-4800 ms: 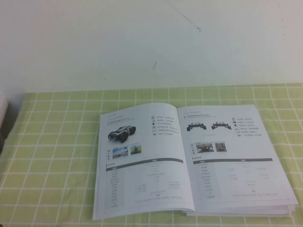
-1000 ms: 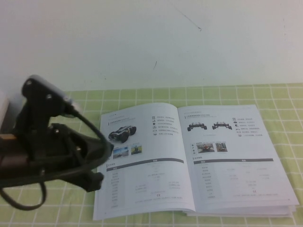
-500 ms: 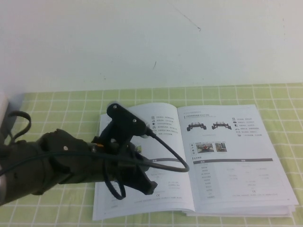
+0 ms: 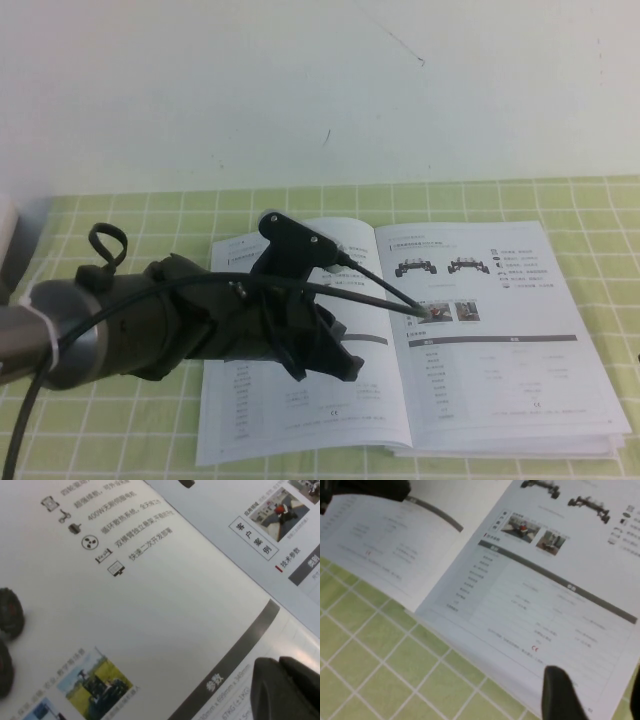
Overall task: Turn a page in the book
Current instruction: Open the closed book
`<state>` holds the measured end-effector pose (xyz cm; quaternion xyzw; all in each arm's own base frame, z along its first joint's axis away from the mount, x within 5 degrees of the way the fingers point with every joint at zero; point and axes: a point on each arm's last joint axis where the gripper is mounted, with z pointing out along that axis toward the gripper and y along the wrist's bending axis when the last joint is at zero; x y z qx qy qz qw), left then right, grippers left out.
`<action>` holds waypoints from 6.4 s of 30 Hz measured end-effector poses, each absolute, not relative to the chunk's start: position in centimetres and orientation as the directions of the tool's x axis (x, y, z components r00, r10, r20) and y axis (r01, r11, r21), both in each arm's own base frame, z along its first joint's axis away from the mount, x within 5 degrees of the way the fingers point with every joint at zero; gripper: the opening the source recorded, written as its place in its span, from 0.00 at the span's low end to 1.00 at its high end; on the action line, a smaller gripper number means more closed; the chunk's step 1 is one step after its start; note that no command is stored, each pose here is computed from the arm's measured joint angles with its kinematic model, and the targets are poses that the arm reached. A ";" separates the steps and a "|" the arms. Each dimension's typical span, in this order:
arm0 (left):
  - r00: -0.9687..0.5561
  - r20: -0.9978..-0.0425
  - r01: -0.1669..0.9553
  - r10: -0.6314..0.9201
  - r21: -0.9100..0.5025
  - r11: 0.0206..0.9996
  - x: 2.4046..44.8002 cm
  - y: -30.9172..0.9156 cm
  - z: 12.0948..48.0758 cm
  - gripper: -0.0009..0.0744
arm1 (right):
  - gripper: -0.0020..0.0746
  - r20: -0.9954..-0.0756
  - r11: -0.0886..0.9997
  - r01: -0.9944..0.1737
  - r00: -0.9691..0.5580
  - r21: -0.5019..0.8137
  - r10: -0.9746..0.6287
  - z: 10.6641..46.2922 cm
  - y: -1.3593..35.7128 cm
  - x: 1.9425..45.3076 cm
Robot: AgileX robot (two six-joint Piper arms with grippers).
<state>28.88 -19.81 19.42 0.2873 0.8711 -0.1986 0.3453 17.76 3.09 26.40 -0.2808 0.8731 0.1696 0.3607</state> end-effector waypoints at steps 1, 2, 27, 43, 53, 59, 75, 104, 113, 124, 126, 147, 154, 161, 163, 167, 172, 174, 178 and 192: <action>-0.596 -0.715 0.640 0.366 -0.146 0.754 29.0 -19.9 19.3 0.01 | 0.42 -0.714 0.770 -0.631 -0.583 0.096 -0.389 26.4 3.3 18.2; -0.599 -0.713 0.638 0.364 -0.151 0.755 29.0 -19.9 19.1 0.01 | 0.42 -0.700 0.754 -0.649 -0.584 0.097 -0.412 26.3 3.5 18.9; -0.666 -0.668 0.600 0.333 -0.212 0.772 29.5 -20.4 16.5 0.01 | 0.36 -0.274 0.847 -0.523 -0.831 0.092 -0.483 19.5 4.4 30.5; -0.659 -0.669 0.608 0.343 -0.206 0.767 29.5 -20.4 16.4 0.01 | 0.65 -0.202 0.897 -0.407 -0.906 0.173 -0.372 15.0 4.7 32.0; -0.655 -0.671 0.613 0.348 -0.201 0.764 29.5 -20.4 16.4 0.01 | 0.65 -0.198 0.905 -0.366 -0.924 0.215 -0.327 14.6 5.0 32.2; -0.655 -0.671 0.613 0.348 -0.201 0.764 29.5 -20.4 16.4 0.01 | 0.63 -0.198 0.906 -0.363 -0.925 0.217 -0.324 14.6 5.0 32.2; -0.655 -0.670 0.612 0.348 -0.202 0.764 29.5 -20.4 16.4 0.01 | 0.60 -0.192 0.914 -0.331 -0.938 0.233 -0.290 14.5 5.1 32.2; -0.699 -0.612 0.593 0.369 -0.208 0.778 29.9 -20.6 13.5 0.01 | 0.51 -0.174 0.880 -0.354 -0.934 0.316 -0.313 17.5 6.0 33.7; -0.706 -0.605 0.590 0.367 -0.217 0.778 29.9 -20.7 13.2 0.01 | 0.51 -0.154 0.878 -0.379 -0.925 0.293 -0.348 17.6 5.7 33.6; -0.706 -0.605 0.590 0.367 -0.217 0.778 29.9 -20.7 13.2 0.01 | 0.56 -0.185 0.844 -0.399 -0.917 0.359 -0.355 16.3 6.5 34.1; -0.706 -0.605 0.590 0.367 -0.217 0.778 29.9 -20.7 13.2 0.01 | 0.59 -0.187 0.829 -0.406 -0.914 0.385 -0.361 15.8 6.7 34.2; -0.707 -0.605 0.589 0.366 -0.218 0.778 29.9 -20.7 13.2 0.01 | 0.62 -0.081 0.840 -0.412 -0.908 0.354 -0.412 15.5 6.1 34.5; -0.707 -0.604 0.590 0.367 -0.219 0.777 29.9 -20.7 13.2 0.01 | 0.62 -0.056 0.860 -0.391 -0.917 0.327 -0.395 15.8 5.8 34.7; -0.708 -0.604 0.590 0.366 -0.219 0.777 29.9 -20.7 13.2 0.01 | 0.62 -0.073 0.864 -0.380 -0.923 0.330 -0.377 15.5 5.9 35.0; -0.708 -0.604 0.590 0.366 -0.219 0.777 29.9 -20.7 13.2 0.01 | 0.62 -0.065 0.865 -0.375 -0.924 0.334 -0.376 15.1 6.0 35.0; -0.708 -0.604 0.590 0.366 -0.219 0.777 29.9 -20.7 13.2 0.01 | 0.62 -0.048 0.866 -0.363 -0.928 0.343 -0.370 14.4 6.0 35.2; -0.708 -0.604 0.590 0.366 -0.219 0.777 29.9 -20.7 13.2 0.01 | 0.62 -0.053 0.866 -0.338 -0.938 0.368 -0.343 14.3 6.2 35.4; -0.708 -0.604 0.590 0.366 -0.219 0.777 29.9 -20.7 13.2 0.01 | 0.62 -0.058 0.862 -0.330 -0.941 0.385 -0.334 14.3 6.3 35.5; -0.705 -0.605 0.592 0.369 -0.217 0.776 29.9 -20.7 13.2 0.01 | 0.62 -0.080 0.843 -0.321 -0.944 0.431 -0.319 14.3 6.8 35.6; -0.705 -0.605 0.592 0.369 -0.217 0.776 29.9 -20.7 13.2 0.01 | 0.54 -0.155 0.758 -0.317 -0.947 0.570 -0.280 14.9 8.2 35.9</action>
